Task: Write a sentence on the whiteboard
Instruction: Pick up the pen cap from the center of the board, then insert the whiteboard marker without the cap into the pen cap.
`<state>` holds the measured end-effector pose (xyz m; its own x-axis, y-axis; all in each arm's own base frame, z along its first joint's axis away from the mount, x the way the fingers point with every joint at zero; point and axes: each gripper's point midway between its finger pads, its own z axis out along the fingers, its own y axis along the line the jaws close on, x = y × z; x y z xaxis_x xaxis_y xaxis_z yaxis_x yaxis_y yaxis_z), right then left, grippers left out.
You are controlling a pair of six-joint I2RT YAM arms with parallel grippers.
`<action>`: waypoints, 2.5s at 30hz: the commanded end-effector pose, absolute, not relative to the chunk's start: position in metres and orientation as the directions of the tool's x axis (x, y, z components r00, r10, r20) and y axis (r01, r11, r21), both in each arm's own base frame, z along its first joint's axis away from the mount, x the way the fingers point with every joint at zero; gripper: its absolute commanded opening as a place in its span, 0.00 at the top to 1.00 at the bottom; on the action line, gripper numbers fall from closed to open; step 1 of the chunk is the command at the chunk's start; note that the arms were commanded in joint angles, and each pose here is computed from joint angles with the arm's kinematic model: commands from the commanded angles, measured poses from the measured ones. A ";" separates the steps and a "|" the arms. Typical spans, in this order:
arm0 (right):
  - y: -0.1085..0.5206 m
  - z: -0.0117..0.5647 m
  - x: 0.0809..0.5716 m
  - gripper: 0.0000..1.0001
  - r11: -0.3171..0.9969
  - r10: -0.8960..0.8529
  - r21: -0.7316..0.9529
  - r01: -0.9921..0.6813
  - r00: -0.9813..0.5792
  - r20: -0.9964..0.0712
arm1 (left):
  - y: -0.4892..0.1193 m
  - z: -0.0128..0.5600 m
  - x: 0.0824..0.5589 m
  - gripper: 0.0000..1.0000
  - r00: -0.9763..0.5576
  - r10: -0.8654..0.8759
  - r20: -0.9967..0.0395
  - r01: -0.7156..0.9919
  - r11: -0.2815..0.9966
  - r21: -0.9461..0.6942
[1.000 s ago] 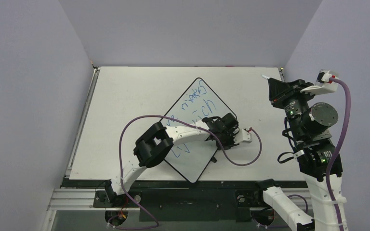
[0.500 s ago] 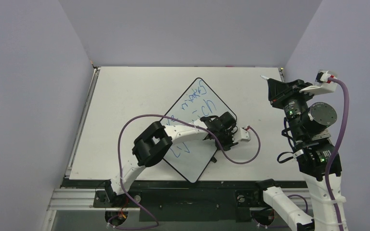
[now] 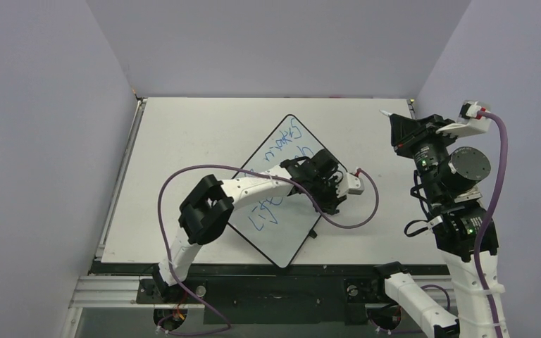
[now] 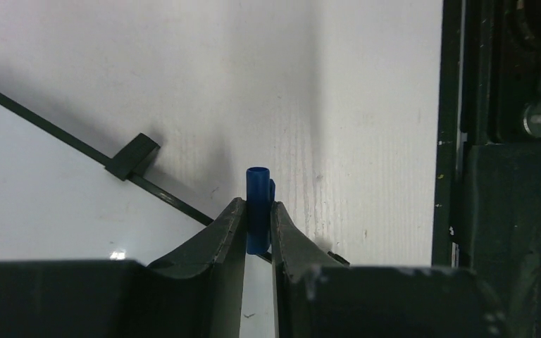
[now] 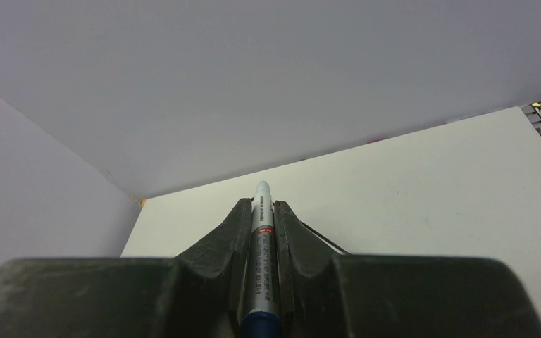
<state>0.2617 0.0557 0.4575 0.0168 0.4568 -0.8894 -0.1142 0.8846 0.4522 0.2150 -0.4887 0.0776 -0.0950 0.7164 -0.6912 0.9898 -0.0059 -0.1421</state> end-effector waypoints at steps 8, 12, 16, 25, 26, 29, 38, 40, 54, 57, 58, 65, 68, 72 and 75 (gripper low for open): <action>0.060 0.487 0.260 1.00 0.868 0.482 0.466 -0.173 0.065 -0.874 | -0.494 0.176 0.222 1.00 -0.096 0.521 -0.848 0.992 -0.021 -0.125; 0.064 0.486 0.264 1.00 0.864 0.485 0.468 -0.184 0.054 -0.873 | -0.483 0.197 0.230 1.00 -0.059 0.494 -0.868 0.998 0.009 -0.062; 0.070 0.486 0.268 1.00 0.858 0.487 0.469 -0.207 0.041 -0.873 | -0.471 0.221 0.236 1.00 -0.028 0.439 -0.898 0.999 0.038 -0.013; 0.083 0.481 0.278 1.00 0.833 0.510 0.491 -0.255 0.009 -0.860 | -0.422 0.231 0.232 1.00 0.118 0.389 -0.914 0.987 0.057 0.151; 0.084 0.478 0.279 1.00 0.831 0.511 0.494 -0.255 0.002 -0.859 | -0.414 0.238 0.236 1.00 0.101 0.389 -0.916 0.985 0.092 0.148; 0.089 0.473 0.283 1.00 0.822 0.517 0.501 -0.269 -0.015 -0.856 | -0.394 0.251 0.245 1.00 0.055 0.388 -0.920 0.976 0.175 0.133; 0.115 0.442 0.293 1.00 0.784 0.507 0.521 -0.339 -0.135 -0.851 | -0.343 0.271 0.265 1.00 -0.042 0.311 -0.949 0.914 0.396 0.089; 0.124 0.436 0.294 1.00 0.765 0.501 0.526 -0.372 -0.172 -0.848 | -0.335 0.274 0.266 1.00 -0.015 0.284 -0.959 0.903 0.416 0.109; 0.218 0.370 0.280 1.00 0.605 0.298 0.549 -0.577 -0.475 -0.828 | -0.301 0.299 0.245 1.00 0.238 0.178 -0.955 0.855 0.428 0.293; 0.233 0.363 0.274 1.00 0.586 0.260 0.539 -0.605 -0.490 -0.832 | -0.299 0.297 0.242 1.00 0.259 0.171 -0.951 0.851 0.425 0.308; 0.238 0.361 0.273 1.00 0.578 0.251 0.542 -0.610 -0.499 -0.829 | -0.298 0.299 0.241 1.00 0.268 0.169 -0.948 0.849 0.424 0.316; 0.250 0.350 0.267 1.00 0.558 0.221 0.549 -0.622 -0.526 -0.821 | -0.296 0.299 0.238 1.00 0.297 0.153 -0.942 0.842 0.422 0.334; 0.253 0.345 0.262 1.00 0.555 0.208 0.548 -0.626 -0.533 -0.820 | -0.295 0.300 0.239 1.00 0.295 0.153 -0.943 0.840 0.428 0.333; 0.255 0.336 0.257 1.00 0.557 0.183 0.545 -0.627 -0.548 -0.816 | -0.297 0.299 0.239 1.00 0.286 0.142 -0.948 0.848 0.424 0.319; 0.255 0.328 0.254 1.00 0.563 0.167 0.542 -0.624 -0.557 -0.814 | -0.298 0.299 0.238 1.00 0.283 0.135 -0.950 0.851 0.420 0.314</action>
